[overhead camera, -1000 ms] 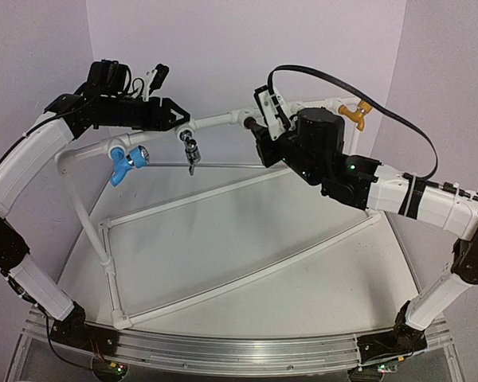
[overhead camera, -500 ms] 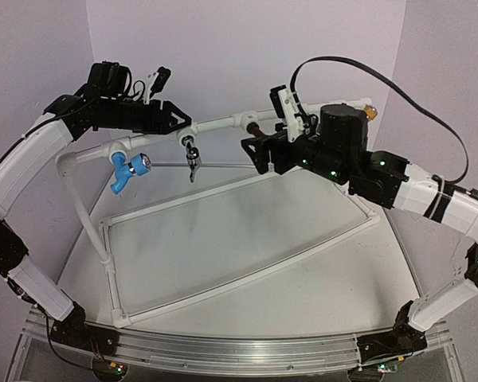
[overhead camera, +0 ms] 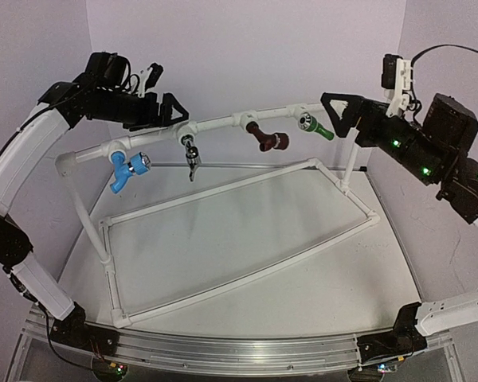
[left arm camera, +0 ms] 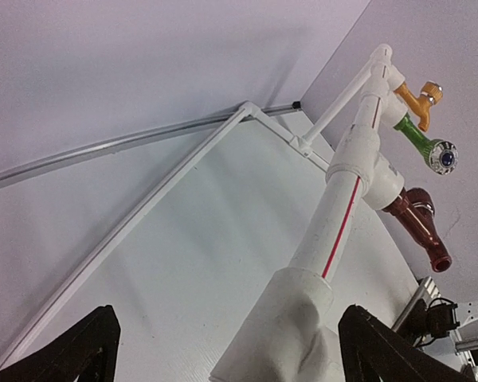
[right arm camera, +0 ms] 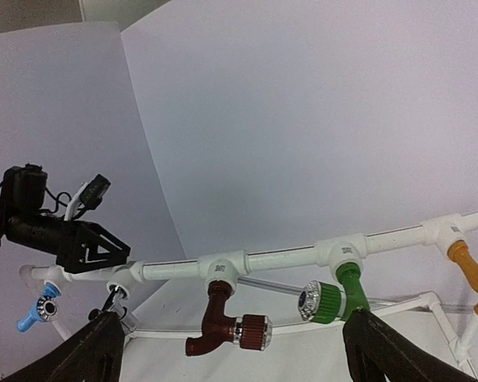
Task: Install the water faucets
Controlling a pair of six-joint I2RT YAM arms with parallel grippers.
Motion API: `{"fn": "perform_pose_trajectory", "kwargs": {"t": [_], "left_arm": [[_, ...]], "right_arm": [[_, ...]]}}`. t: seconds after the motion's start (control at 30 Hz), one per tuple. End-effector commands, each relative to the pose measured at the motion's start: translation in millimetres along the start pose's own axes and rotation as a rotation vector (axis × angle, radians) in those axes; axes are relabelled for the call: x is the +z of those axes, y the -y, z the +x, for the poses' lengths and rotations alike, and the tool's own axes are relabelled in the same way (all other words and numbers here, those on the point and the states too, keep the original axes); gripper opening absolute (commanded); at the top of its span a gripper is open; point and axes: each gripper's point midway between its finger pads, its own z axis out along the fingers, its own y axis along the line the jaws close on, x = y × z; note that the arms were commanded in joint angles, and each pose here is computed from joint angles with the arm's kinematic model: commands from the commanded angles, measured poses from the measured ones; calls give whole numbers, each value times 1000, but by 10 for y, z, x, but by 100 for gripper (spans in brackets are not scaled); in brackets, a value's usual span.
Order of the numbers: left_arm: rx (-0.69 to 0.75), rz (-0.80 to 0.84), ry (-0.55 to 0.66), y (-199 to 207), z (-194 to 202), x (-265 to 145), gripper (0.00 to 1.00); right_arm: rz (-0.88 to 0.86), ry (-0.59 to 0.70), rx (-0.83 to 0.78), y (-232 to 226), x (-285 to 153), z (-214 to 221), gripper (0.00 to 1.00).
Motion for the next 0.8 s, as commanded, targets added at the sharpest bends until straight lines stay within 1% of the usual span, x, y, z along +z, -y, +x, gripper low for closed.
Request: {"fn": "perform_pose_trajectory", "kwargs": {"t": [0.0,0.13,0.2,0.27,0.33,0.43,0.57,0.77], "left_arm": [[61,-70,321,162,-595,-893,100],[89,-92,583,248,-777,-1610,100],[107,-90,692,298,-776,-1952,100],[117,-109,794,299,-760,-2249,100],[123,-117,862,300,-702,-2471,100],[131,-133,921,293,-631,-2688,100],[141,-149,947,302,-610,-2845,100],[140,-169,945,286,-622,-2881,100]], "right_arm": [[156,-28,75,300,-130,42,98],[250,-33,53,474,-227,-17,98],[260,-24,42,501,-273,-50,98],[285,-13,34,553,-308,-85,98],[313,-6,22,599,-332,-108,98],[347,10,18,655,-364,-166,98],[357,21,13,664,-374,-228,98],[345,56,22,646,-396,-349,98]]}}
